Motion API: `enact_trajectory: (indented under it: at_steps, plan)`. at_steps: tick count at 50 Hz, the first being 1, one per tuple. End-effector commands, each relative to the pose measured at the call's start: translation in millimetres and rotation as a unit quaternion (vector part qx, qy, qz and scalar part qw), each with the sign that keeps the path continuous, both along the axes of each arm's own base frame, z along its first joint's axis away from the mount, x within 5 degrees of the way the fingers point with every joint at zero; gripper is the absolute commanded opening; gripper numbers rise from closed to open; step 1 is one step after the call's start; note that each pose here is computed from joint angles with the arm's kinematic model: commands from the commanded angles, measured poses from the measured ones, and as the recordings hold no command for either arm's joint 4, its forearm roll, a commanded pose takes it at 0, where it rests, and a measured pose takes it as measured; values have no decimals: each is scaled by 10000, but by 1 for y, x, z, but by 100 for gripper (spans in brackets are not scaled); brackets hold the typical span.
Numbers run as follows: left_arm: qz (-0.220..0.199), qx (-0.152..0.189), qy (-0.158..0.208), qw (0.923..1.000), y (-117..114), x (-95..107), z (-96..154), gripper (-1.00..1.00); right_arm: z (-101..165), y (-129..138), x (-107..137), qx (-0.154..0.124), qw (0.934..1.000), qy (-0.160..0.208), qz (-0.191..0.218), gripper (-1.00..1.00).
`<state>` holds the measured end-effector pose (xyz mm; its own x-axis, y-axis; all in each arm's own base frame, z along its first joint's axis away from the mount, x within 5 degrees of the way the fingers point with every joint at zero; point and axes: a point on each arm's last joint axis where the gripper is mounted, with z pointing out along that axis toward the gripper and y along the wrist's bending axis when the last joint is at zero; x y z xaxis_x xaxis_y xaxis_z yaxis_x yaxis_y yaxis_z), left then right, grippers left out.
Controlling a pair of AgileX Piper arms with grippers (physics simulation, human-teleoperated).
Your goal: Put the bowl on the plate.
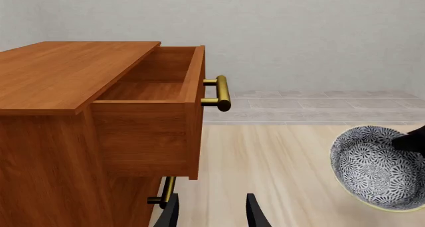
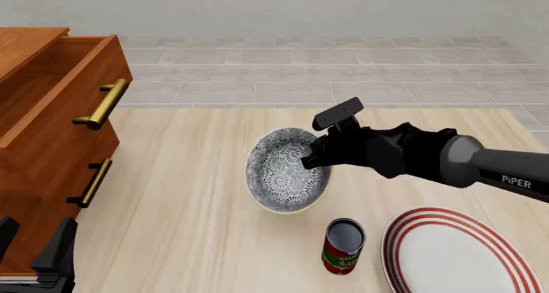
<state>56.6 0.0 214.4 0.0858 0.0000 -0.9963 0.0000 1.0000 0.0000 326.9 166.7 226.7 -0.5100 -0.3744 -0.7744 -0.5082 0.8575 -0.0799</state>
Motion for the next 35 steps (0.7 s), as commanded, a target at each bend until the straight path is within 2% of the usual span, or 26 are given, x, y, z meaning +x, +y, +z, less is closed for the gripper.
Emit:
enact_trajectory:
  at_steps: [1,14,18,19,23,25,35]
  plan:
    - [0,0,0,10000,0,0,0,100,21,-2,-9,382,9990,-116,-179,-100]
    - [0,0,0,10000,0,0,0,100,42,-16,-25,806,9953,-195,-490,-100]
    - [0,0,0,10000,0,0,0,100,43,-17,-26,807,9952,-204,-506,-100]
    - [0,0,0,10000,0,0,0,100,46,-22,-31,930,9936,-213,-599,-100]
    - [0,0,0,10000,0,0,0,100,50,-30,-36,1031,9917,-243,-724,-100]
    - [0,0,0,10000,0,0,0,100,54,-29,-44,1244,9888,-236,-785,-100]
    - [0,0,0,10000,0,0,0,100,62,-49,-52,1283,9859,-323,-1020,-100]
